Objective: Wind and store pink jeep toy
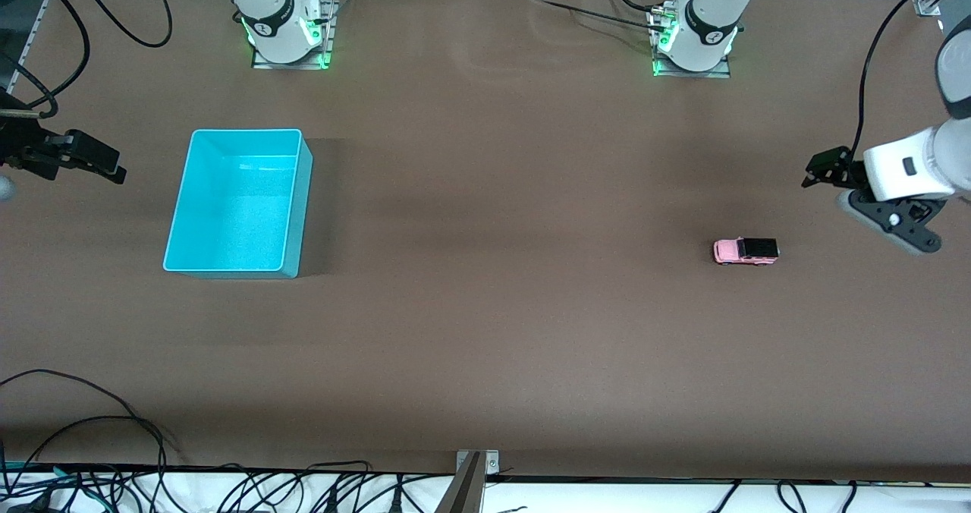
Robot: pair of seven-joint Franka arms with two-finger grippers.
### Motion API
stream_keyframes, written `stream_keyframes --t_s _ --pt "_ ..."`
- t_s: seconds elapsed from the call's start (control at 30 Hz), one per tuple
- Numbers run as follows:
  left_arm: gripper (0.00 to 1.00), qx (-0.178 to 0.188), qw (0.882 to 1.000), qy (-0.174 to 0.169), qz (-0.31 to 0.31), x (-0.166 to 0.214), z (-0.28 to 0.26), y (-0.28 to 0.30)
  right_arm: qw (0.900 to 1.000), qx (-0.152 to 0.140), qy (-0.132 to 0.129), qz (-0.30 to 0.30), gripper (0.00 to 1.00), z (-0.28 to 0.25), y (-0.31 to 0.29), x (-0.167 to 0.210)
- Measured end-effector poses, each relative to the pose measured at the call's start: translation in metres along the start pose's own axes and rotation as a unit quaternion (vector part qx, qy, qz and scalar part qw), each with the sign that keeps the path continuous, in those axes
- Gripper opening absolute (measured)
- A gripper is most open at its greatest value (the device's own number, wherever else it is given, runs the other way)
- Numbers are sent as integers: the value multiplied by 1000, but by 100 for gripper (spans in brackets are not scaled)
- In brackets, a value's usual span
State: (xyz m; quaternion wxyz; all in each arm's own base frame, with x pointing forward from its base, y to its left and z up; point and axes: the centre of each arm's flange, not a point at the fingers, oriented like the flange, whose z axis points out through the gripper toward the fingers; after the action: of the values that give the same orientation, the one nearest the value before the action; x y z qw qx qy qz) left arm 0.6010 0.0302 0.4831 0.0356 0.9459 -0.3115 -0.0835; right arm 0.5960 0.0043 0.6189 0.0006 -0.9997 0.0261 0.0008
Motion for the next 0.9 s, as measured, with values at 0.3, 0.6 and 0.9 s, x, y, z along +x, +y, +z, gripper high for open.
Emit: stream_keyframes --t_s 0.3,0.6,0.9 --pt "100 2 997 6 81 13 56 -25 1000 0 0 0 100 0 0 0" --pt "100 28 985 29 168 5 122 -41 1000 0 0 0 100 0 0 0" --pt "100 64 956 44 281 -8 194 -39 1000 0 0 0 100 0 0 0"
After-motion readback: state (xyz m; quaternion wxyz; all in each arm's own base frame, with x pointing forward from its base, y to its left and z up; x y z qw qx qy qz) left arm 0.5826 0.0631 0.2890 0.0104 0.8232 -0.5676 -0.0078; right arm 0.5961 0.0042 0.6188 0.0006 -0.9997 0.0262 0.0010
